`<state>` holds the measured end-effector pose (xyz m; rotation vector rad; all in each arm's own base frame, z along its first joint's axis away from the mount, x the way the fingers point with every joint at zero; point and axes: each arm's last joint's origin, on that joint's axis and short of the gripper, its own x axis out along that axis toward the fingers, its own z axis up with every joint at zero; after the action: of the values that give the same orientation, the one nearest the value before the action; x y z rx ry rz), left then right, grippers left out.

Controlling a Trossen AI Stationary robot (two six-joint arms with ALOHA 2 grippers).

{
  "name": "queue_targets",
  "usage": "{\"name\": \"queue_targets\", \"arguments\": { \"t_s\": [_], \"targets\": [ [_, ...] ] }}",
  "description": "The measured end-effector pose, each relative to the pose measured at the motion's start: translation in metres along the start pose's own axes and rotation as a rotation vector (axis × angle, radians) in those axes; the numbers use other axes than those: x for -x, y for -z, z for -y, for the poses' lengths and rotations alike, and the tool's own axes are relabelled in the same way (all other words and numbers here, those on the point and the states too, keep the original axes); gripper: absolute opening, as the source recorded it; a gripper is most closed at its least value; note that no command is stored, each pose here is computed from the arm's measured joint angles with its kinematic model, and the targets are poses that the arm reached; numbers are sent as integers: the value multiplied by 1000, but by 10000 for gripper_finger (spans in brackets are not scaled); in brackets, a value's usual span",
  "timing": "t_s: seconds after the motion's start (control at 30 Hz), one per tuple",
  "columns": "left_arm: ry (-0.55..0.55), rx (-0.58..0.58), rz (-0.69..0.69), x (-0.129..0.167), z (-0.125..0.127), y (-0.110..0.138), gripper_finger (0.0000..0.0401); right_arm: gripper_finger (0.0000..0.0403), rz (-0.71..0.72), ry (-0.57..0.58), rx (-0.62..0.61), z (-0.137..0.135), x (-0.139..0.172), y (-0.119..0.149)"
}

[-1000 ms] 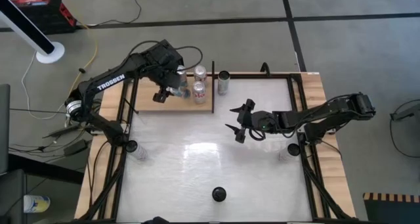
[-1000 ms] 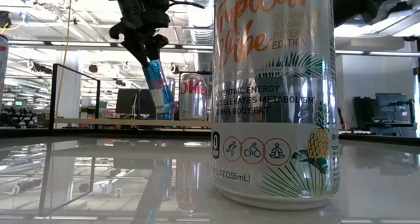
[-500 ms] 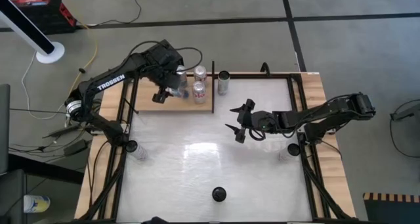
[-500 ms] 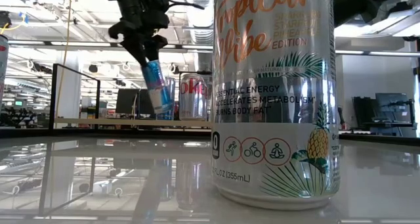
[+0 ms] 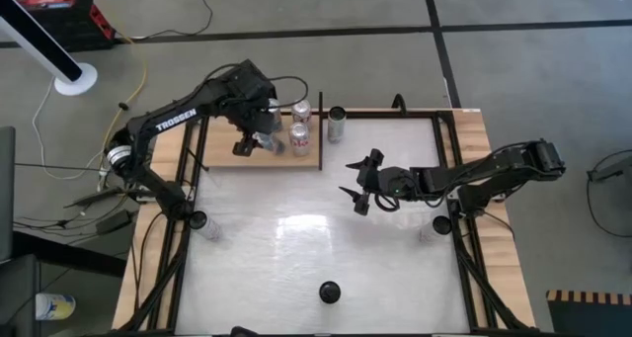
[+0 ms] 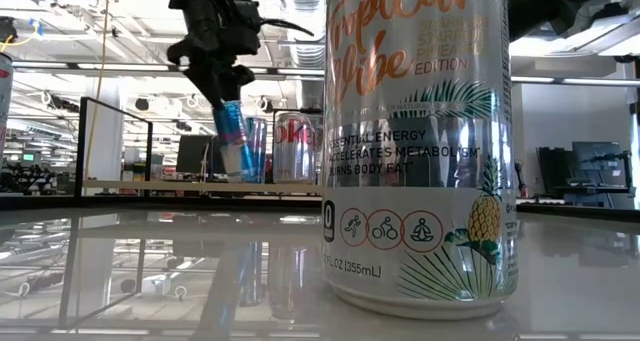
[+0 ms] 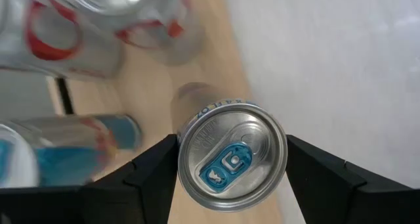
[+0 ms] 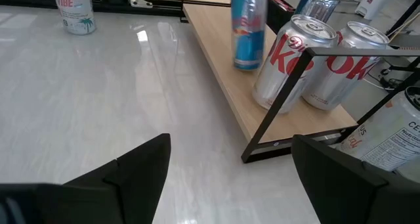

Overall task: Place canned beverage on shelf
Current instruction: Put the blue soda can on the shelf aligned with the other blue soda can

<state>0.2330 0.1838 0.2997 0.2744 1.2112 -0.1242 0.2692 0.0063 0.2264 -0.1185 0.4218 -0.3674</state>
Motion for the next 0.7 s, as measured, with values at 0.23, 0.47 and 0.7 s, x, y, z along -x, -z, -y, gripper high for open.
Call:
{"name": "queue_targets", "arguments": {
  "t_s": [0.23,0.47,0.7],
  "targets": [
    [-21,-16,-1,8,-6,-6,234,340,-1,1,3,0,0,0],
    [-29,-10,9,29,-7,-11,234,340,-2,6,1,2,-1,0],
    [-23,-7,21,29,-7,-12,234,340,-2,6,-3,2,-1,0]
  ]
}}
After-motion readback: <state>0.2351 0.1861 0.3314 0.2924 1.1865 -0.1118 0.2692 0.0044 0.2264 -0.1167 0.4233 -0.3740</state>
